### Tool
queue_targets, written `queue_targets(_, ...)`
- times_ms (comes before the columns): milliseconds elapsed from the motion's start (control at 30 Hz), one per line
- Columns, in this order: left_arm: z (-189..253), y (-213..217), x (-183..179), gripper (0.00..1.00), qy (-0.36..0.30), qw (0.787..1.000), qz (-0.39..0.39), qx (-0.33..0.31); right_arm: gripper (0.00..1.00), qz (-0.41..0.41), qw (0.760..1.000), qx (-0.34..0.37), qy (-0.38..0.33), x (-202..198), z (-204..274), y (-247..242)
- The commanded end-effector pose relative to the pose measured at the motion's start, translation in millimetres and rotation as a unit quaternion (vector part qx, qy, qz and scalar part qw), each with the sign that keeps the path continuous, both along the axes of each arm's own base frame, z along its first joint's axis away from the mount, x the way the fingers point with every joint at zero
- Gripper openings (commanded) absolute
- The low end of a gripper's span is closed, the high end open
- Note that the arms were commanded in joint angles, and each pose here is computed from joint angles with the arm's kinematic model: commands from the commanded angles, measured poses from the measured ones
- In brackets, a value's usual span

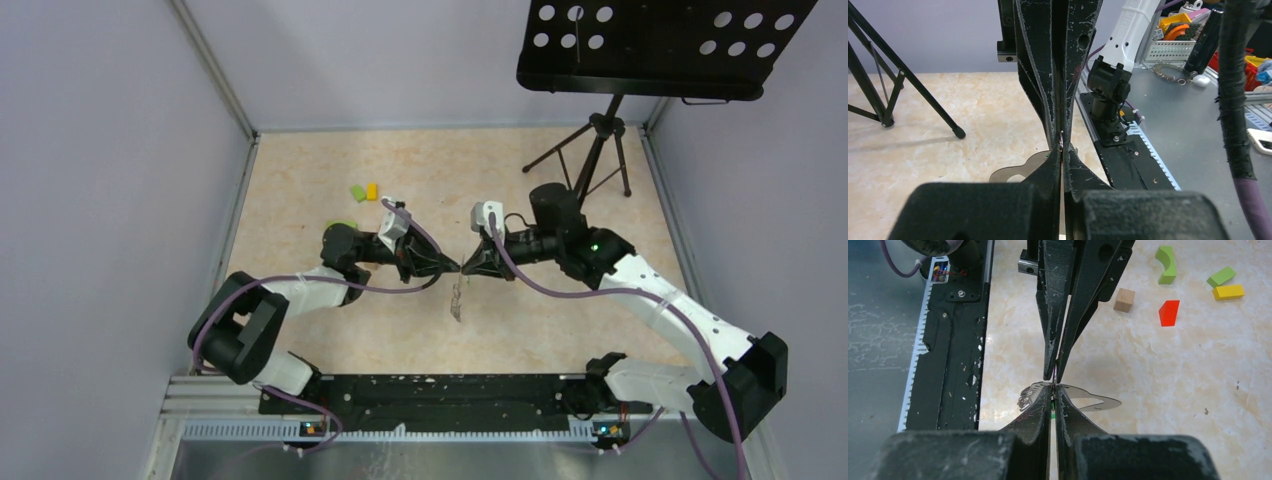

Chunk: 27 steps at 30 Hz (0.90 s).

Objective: Put the keys on the keyring
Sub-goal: Adjust the key on the keyring.

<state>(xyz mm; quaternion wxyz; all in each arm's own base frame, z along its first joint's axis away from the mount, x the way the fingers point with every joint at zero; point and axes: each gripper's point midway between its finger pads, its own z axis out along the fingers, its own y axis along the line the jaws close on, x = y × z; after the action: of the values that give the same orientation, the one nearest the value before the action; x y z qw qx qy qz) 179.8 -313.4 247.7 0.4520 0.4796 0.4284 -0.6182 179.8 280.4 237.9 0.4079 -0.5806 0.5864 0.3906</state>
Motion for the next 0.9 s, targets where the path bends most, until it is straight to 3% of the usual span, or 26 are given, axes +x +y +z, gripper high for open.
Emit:
queue_targets(0, 0.9, -0.2, 4.6, 0.01, -0.05, 0.999, 0.01, -0.01, 0.0, -0.031, 0.999, -0.005, -0.04, 16.6, 13.0, -2.2)
queue_targets(133, -2.7, 0.2, 11.9, 0.22, -0.107, 0.994, 0.031, 0.005, 0.0, -0.042, 0.995, -0.071, -0.051, 19.8, 3.8, -6.4)
queue_targets(367, -6.3, -3.0, 22.7, 0.41, -0.145, 0.988, 0.039, 0.028, 0.0, -0.045, 0.985, -0.154, -0.057, 18.0, -13.7, -4.9)
queue_targets(867, -9.8, -7.1, 27.0, 0.4, -0.135, 0.989, 0.04, 0.04, 0.0, -0.05, 0.977, -0.198, -0.053, 22.5, -14.5, 1.4)
